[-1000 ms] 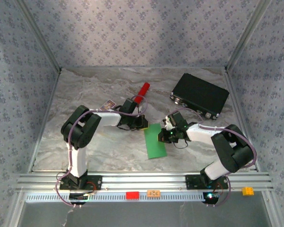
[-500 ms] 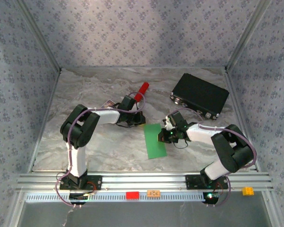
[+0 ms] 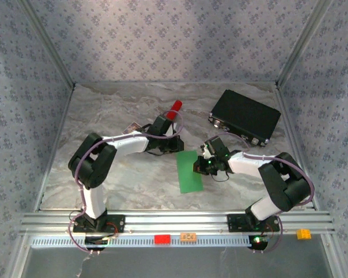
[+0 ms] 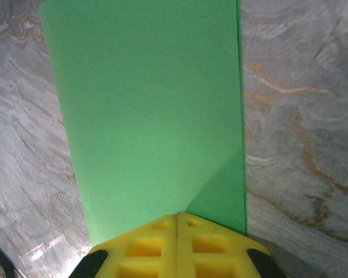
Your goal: Fold a paper plane with a square sheet of paper (pick it up from the middle)
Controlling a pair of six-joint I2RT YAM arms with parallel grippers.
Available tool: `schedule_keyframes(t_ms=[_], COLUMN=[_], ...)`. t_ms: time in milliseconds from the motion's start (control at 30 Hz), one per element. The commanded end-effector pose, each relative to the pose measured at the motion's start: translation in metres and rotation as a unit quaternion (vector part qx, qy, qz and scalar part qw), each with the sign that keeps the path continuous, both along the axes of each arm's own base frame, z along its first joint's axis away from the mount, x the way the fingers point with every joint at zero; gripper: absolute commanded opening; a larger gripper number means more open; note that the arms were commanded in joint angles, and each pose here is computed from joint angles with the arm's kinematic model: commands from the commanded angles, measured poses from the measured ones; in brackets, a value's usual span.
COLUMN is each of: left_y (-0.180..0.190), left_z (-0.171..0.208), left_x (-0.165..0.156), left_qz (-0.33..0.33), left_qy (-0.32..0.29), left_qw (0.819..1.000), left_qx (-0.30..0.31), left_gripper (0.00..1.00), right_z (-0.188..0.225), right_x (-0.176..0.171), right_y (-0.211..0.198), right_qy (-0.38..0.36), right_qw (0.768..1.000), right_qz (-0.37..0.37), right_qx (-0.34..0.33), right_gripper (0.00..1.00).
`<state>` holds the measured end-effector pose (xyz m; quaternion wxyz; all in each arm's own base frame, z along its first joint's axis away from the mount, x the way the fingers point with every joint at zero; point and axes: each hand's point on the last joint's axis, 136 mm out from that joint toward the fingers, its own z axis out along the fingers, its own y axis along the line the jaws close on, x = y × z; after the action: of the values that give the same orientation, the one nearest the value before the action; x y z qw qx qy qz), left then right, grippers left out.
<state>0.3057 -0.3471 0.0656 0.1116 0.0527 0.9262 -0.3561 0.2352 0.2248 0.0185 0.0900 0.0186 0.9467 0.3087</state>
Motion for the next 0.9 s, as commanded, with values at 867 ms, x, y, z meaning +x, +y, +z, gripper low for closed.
schedule_keyframes(t_ms=[867], left_y=[-0.003], left_z=[-0.048], left_x=[-0.009], left_qz=[-0.028], left_qy=[0.031], left_qw=[0.998], left_qx=[0.053], left_gripper=[0.1], right_z=[0.032], right_x=[-0.045], right_y=[-0.034], right_qy=[-0.005], right_qw=[0.996], right_qz=[-0.084], right_qx=[0.024], right_gripper=[0.35])
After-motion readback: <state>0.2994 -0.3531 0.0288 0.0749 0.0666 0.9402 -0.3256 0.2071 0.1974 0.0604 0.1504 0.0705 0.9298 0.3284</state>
